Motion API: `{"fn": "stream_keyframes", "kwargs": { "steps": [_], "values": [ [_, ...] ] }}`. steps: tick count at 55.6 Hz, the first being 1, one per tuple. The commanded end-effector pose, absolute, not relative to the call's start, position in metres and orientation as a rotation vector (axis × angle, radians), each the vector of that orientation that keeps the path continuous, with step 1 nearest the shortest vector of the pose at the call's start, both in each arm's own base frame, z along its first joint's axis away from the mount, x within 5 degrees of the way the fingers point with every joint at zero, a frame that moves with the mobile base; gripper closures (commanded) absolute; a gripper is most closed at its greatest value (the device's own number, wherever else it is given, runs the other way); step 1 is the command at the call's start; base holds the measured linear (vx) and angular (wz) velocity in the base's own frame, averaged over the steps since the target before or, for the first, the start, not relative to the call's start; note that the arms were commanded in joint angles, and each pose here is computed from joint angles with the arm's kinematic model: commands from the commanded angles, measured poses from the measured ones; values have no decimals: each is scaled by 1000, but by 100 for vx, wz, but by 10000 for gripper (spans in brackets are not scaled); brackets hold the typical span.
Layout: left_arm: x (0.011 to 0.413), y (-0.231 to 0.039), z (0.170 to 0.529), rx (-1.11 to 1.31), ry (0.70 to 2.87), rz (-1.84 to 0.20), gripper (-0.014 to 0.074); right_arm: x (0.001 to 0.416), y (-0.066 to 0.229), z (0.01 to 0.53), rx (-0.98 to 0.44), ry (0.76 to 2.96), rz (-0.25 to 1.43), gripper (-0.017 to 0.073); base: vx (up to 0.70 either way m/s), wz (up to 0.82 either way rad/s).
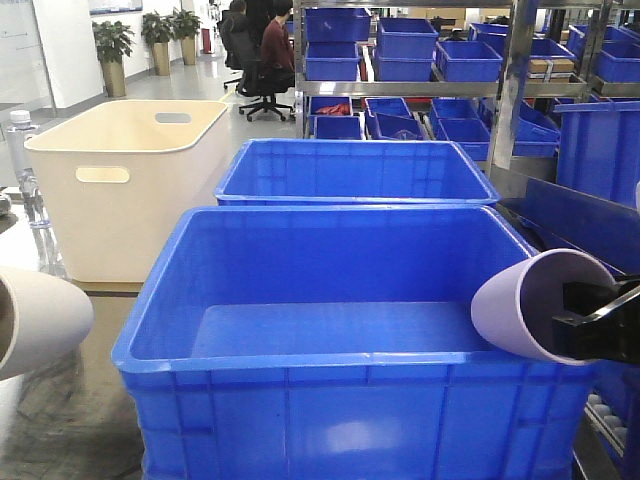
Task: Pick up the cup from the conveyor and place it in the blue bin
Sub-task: 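Move both grippers with the cups over the nearest blue bin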
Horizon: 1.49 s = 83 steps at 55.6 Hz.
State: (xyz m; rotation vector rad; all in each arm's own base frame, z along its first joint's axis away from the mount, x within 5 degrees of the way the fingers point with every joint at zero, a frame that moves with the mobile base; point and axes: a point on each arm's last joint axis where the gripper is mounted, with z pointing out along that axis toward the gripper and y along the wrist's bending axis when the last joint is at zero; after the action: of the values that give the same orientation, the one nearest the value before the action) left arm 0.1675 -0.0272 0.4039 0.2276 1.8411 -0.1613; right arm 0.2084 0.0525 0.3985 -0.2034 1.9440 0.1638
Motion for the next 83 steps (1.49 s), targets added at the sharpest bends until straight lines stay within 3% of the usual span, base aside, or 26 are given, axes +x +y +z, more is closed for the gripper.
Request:
{"fn": "stream_keyframes", "kwargs": {
  "steps": [1, 33, 47, 54, 64, 71, 83],
  "values": [
    [164, -26, 423, 185, 1719, -167, 594, 205, 51, 420, -199, 1809, 165, 568, 0, 0],
    [166, -24, 428, 169, 1668, -152, 594, 206, 51, 422, -198, 1793, 168, 568, 0, 0],
    [192, -25, 441, 102, 1589, -188, 594, 207, 52, 432, -191, 1675, 185, 568, 0, 0],
    [215, -43, 451, 204, 1591, -213, 594, 208, 53, 440, -186, 1591, 196, 568, 0, 0],
    [252, -88, 462, 366, 1576, -311, 594, 223, 58, 435, -188, 1573, 201, 568, 0, 0],
    [280, -113, 448, 437, 1622, -333, 589, 245, 63, 416, -196, 1648, 196, 565, 0, 0],
    [311, -127, 413, 461, 1731, -339, 545, 269, 69, 392, -203, 1747, 191, 540, 0, 0]
  ]
}}
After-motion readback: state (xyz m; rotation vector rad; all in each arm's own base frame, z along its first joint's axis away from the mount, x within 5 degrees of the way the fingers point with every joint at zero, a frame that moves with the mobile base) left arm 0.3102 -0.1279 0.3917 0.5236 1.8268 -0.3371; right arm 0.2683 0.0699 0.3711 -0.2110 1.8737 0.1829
